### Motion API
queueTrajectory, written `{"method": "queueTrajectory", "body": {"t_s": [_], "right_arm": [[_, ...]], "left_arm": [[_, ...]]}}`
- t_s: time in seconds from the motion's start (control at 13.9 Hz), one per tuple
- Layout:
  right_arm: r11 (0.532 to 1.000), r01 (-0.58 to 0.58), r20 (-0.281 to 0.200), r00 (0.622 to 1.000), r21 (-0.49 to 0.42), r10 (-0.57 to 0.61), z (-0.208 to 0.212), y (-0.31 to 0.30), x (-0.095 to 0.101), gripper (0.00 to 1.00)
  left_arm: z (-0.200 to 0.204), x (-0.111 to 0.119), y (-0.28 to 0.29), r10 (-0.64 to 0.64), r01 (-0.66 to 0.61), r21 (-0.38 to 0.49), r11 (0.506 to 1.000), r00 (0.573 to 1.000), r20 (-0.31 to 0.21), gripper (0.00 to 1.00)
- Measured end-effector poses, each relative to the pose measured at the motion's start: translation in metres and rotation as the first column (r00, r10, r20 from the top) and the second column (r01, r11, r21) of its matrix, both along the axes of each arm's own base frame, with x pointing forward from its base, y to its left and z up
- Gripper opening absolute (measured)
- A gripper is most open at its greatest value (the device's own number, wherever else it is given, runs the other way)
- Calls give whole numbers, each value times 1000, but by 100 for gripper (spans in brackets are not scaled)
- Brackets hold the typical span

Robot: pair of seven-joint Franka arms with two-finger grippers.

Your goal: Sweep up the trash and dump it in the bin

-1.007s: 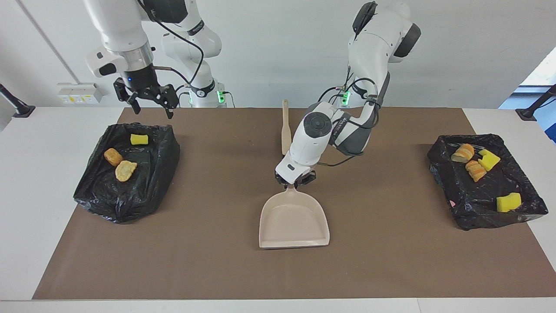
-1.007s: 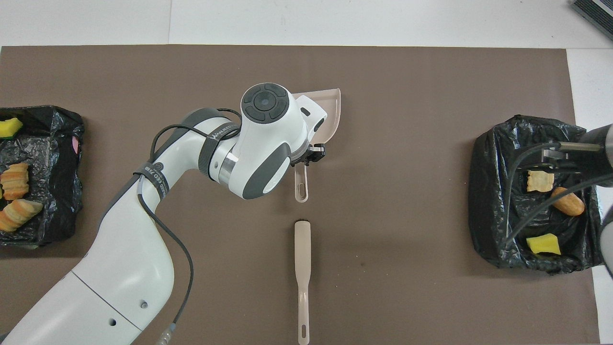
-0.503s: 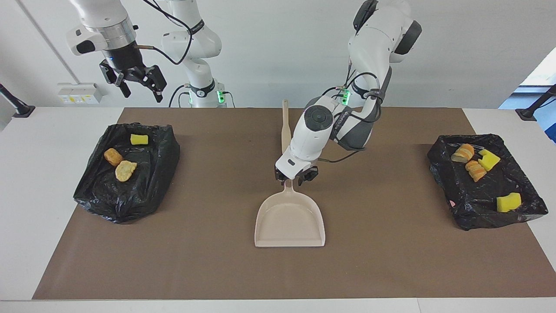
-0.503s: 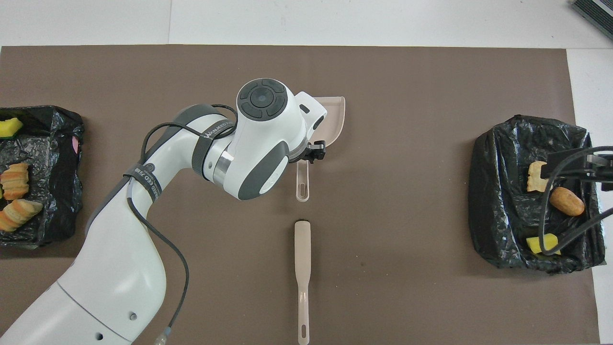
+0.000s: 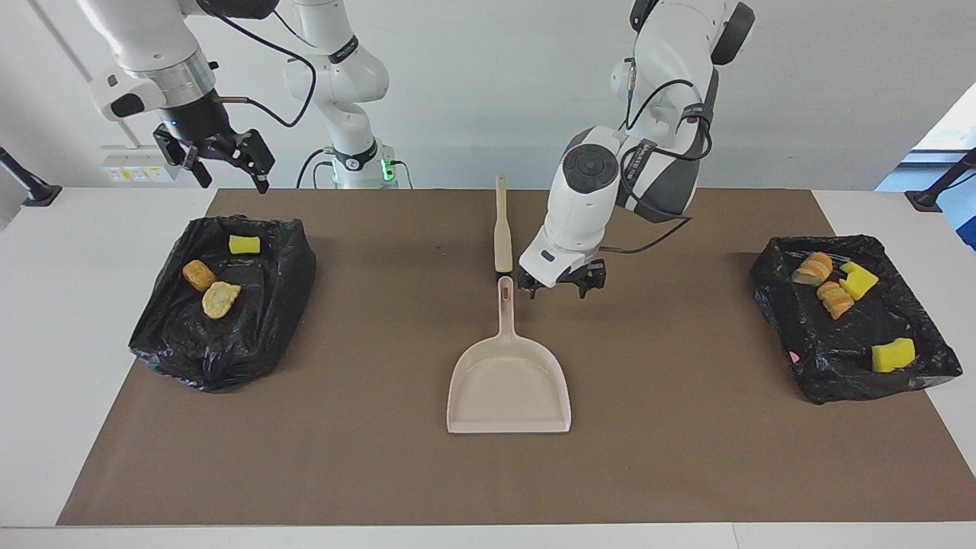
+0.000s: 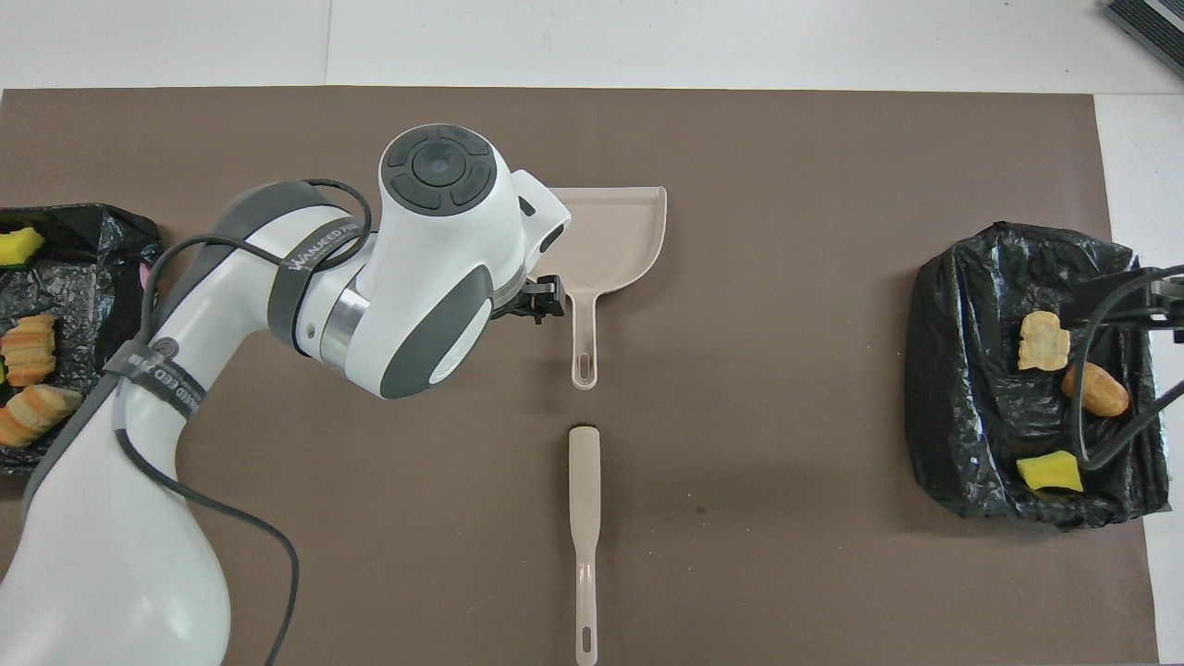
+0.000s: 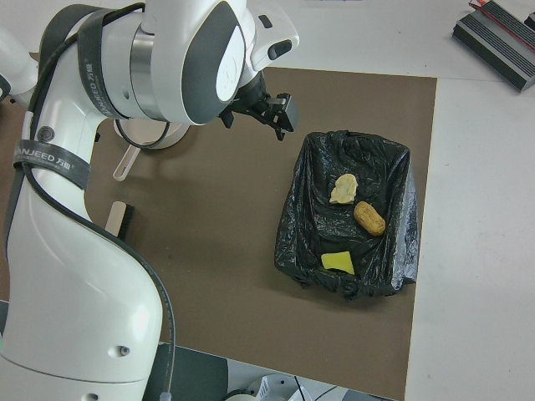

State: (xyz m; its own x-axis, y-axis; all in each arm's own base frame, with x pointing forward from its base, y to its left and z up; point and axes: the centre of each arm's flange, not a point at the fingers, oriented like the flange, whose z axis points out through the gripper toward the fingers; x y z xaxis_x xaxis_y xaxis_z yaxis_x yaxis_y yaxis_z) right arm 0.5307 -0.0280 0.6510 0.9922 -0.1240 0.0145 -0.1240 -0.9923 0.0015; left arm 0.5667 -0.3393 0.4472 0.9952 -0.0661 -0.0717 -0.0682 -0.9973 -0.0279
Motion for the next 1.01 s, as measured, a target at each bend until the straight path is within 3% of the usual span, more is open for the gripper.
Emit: {"method": "queueTrajectory", "body": {"t_s": [0.65,1.01], "right_arm": [[998,-57,13,998,-37,57,-4,54,-24,100],[997,-65,22,998,-41,66,5,22,-12,100]], "left_arm": [[100,-14,167,-108,103,55,993,990,91,100],[154,-30,244,-113,111,18,994,989,94,100]]}}
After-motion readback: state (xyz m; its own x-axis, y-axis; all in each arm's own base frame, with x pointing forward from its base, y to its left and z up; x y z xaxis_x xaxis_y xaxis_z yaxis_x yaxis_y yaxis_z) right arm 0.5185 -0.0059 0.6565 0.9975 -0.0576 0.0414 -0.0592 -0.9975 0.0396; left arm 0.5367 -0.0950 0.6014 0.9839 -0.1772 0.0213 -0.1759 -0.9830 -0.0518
